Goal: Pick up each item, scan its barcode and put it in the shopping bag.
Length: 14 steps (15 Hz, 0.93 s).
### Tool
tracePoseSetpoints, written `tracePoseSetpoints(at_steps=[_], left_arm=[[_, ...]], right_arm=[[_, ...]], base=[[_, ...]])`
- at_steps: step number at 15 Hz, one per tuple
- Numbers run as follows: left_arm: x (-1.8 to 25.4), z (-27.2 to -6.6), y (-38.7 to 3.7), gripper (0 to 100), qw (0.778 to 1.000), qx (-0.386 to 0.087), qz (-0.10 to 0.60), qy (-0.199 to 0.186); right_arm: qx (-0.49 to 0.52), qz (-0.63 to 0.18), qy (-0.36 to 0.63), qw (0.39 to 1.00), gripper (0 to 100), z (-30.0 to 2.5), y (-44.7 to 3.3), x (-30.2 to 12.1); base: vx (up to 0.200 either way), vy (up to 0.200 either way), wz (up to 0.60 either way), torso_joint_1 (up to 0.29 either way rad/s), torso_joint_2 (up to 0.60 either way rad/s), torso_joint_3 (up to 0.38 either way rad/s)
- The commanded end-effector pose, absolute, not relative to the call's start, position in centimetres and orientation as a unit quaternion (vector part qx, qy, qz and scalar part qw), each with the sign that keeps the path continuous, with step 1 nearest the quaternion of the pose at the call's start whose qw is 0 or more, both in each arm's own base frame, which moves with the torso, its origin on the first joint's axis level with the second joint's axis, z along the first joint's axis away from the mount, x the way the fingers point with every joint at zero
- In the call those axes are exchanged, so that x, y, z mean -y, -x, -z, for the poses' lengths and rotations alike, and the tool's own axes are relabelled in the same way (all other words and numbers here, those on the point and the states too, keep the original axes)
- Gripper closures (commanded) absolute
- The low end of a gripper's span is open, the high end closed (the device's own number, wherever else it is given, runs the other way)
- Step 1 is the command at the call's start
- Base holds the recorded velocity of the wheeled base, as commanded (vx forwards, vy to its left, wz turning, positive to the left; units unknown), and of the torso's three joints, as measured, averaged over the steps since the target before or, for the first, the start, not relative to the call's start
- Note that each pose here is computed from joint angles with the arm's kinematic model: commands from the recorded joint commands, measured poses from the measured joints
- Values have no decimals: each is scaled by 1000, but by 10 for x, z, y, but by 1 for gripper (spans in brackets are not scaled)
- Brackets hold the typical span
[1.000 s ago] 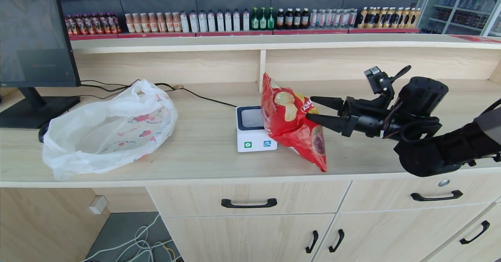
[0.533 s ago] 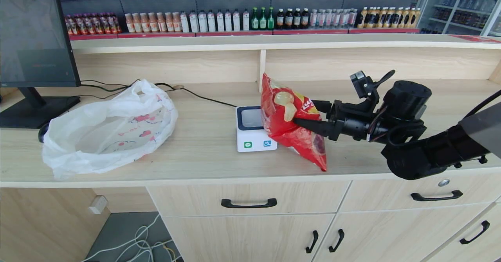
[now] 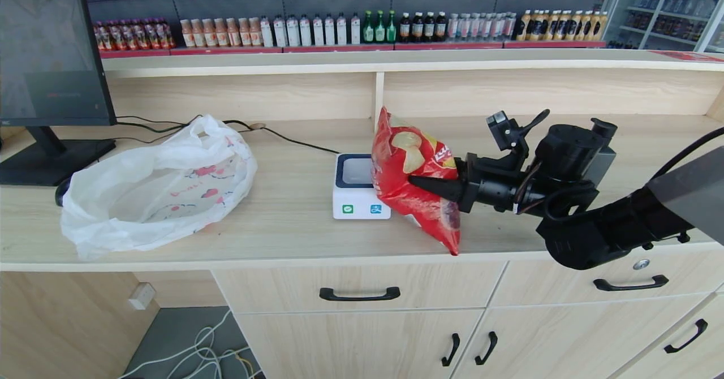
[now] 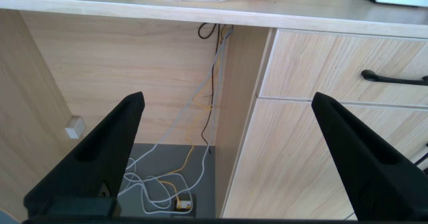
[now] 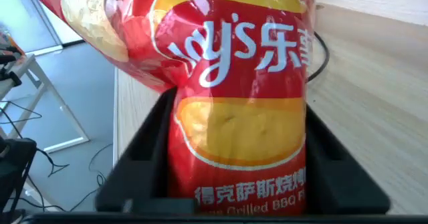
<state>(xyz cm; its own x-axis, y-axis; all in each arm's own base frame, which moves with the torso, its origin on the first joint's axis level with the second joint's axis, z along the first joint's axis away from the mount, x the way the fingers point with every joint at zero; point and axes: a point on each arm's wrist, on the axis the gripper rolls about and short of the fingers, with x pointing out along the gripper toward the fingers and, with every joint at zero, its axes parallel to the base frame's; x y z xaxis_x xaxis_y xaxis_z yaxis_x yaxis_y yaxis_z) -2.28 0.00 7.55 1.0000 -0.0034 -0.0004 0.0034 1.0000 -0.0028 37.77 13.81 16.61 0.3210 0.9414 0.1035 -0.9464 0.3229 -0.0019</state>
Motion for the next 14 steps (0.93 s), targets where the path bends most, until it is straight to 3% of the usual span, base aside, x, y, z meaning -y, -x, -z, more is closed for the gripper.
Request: tracePoseSetpoints(at_steps=[1, 7, 14], left_arm=[[0, -75, 23, 0, 1000, 0, 2, 2], [0, -75, 23, 0, 1000, 0, 2, 2], [0, -75, 23, 0, 1000, 0, 2, 2]], right_arm=[[42, -582, -30, 811, 100, -166, -377, -139], [54, -565, -21, 823, 100, -168, -381, -125], [88, -540, -9, 837, 100, -199, -374, -99]], base=[[0, 0, 0, 0, 0, 0], [0, 0, 0, 0, 0, 0], [0, 0, 0, 0, 0, 0]])
